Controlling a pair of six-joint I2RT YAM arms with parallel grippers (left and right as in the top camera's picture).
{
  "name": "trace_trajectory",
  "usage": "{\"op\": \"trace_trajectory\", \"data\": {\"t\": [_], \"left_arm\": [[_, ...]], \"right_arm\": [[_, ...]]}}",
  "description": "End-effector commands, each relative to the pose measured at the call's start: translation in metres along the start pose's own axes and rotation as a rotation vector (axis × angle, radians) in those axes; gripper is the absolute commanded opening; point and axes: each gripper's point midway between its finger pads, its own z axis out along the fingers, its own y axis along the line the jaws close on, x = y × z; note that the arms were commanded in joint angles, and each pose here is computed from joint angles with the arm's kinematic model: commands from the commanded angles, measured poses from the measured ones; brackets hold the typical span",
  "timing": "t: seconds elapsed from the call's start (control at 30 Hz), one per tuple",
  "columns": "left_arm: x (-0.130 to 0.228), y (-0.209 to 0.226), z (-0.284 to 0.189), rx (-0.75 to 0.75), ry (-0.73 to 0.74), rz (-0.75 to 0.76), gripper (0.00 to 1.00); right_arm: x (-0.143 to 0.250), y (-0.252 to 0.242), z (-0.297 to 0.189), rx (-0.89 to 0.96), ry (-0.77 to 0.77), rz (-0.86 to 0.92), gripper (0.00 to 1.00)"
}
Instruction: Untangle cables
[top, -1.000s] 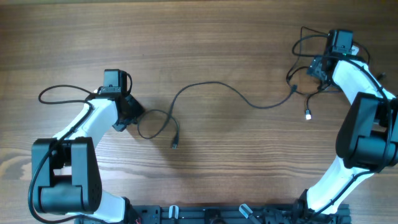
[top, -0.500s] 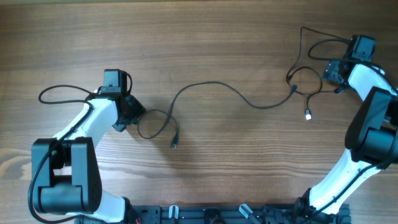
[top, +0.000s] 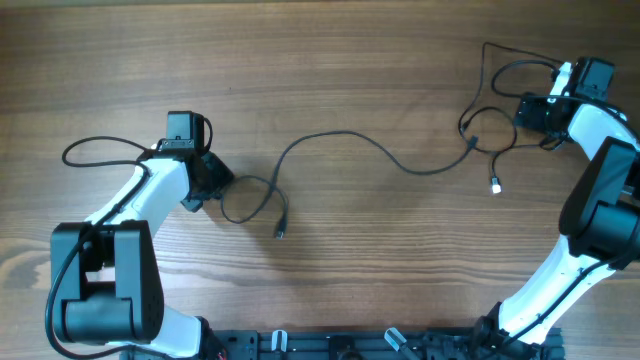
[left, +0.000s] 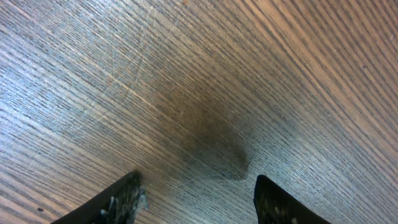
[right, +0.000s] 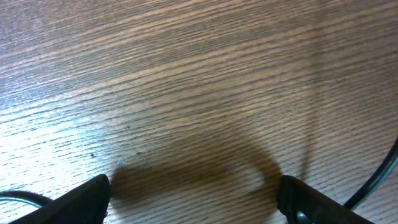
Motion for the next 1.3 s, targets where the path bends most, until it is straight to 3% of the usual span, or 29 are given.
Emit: {"op": "trace_trajectory", "data": {"t": [0.0, 0.2, 0.37, 0.47, 0.77, 0.87, 0.97, 1.0, 1.03, 1.07, 1.27], "left_arm": [[0.027, 0.02, 0.017, -0.06, 0.097, -0.006, 0.61], [0.027, 0.02, 0.017, -0.059, 0.096, -0.006, 0.61], [0.027, 0.019, 0.017, -0.058, 0.095, -0.006, 0.61], [0.025, 0.018, 0.017, -0.052, 0.088, -0.006, 0.6], [0.023, 0.015, 0.017, -0.042, 0.077, -0.006, 0.59], [0.022, 0.015, 0.017, -0.042, 0.077, -0.006, 0.59], [0.022, 0.015, 0.017, -0.042, 0.077, -0.006, 0.59], [0.023, 0.015, 0.017, -0.043, 0.078, -0.006, 0.59], [0.023, 0.015, 0.017, -0.042, 0.078, -0.006, 0.59], [0.023, 0.015, 0.017, -0.042, 0.077, -0.006, 0.59], [0.022, 0.015, 0.017, -0.042, 0.077, -0.006, 0.59]], "right_arm": [[0.059, -0.021, 0.035, 0.04, 0.168, 0.149, 1.0], [-0.002, 0.005, -0.004, -0.204, -0.005, 0.167, 1.0], [-0.034, -0.01, -0.039, -0.125, -0.116, 0.166, 1.0], [-0.022, -0.039, -0.034, 0.041, -0.081, 0.197, 1.0], [0.006, -0.056, -0.025, 0.157, -0.009, 0.258, 0.99], [0.019, -0.051, -0.014, 0.133, 0.041, 0.256, 0.84], [0.036, -0.046, 0.003, 0.113, 0.096, 0.255, 0.61], [0.042, -0.046, 0.008, 0.112, 0.115, 0.251, 0.42], [0.048, -0.045, 0.013, 0.112, 0.136, 0.251, 0.14], [0.053, -0.044, 0.015, 0.109, 0.155, 0.25, 0.04], [0.05, -0.035, -0.007, 0.056, 0.173, 0.223, 0.04]]}}
